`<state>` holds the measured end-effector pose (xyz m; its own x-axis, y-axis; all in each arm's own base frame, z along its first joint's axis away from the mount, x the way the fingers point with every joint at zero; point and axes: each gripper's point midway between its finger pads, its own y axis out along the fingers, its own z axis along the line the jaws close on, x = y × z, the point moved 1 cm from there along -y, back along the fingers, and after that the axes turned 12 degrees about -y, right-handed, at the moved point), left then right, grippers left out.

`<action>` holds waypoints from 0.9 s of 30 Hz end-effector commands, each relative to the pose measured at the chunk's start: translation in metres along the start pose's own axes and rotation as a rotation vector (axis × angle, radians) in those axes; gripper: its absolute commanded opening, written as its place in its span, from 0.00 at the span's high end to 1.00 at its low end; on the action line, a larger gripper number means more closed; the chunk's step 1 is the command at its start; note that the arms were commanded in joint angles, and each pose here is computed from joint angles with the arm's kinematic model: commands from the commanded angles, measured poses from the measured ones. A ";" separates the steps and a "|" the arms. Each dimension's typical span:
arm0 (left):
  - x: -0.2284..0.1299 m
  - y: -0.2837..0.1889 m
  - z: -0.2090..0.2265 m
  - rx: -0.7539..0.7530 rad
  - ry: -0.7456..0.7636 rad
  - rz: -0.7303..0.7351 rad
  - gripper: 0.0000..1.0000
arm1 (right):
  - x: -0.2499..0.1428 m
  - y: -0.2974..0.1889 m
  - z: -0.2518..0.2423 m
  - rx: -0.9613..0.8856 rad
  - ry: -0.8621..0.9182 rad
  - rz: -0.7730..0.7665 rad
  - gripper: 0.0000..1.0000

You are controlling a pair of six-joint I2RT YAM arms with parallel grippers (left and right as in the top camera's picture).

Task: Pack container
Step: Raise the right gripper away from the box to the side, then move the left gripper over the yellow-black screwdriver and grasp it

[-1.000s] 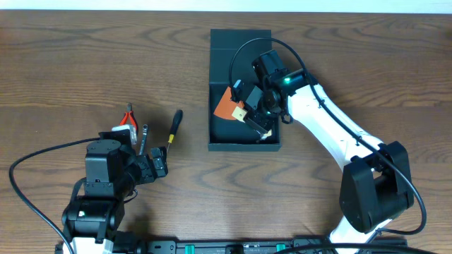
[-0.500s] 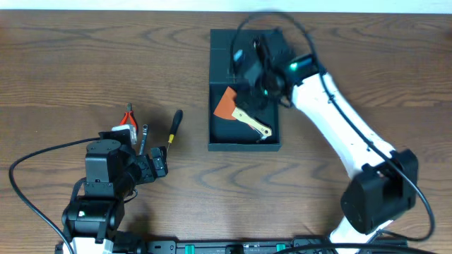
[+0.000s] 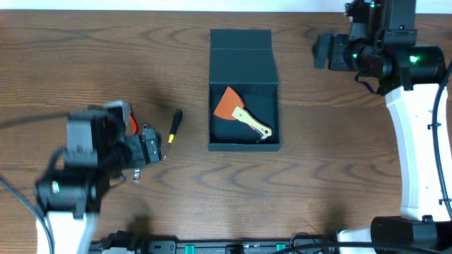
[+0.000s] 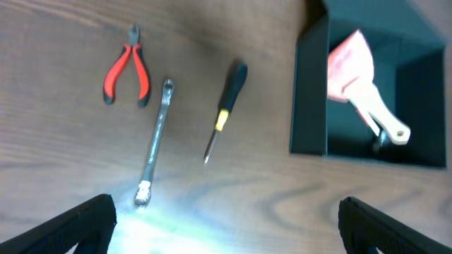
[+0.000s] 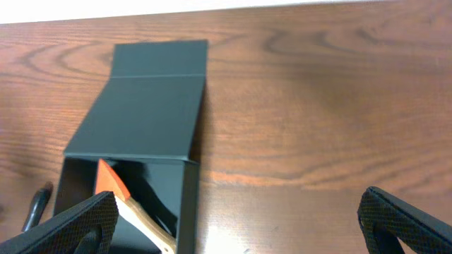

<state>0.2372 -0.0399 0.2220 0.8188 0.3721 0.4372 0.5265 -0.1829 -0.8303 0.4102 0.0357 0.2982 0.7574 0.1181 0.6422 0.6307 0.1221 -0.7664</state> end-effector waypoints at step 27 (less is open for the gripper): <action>0.020 0.182 -0.015 0.228 0.425 0.454 0.02 | -0.016 0.000 -0.020 -0.052 0.027 0.069 0.01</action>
<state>0.3447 -0.0846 0.0875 0.9939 -0.0815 0.0743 0.0698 -0.0562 -0.9960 0.4017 0.0199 0.2882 0.7993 0.0937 0.5936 0.5882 0.0799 -0.8047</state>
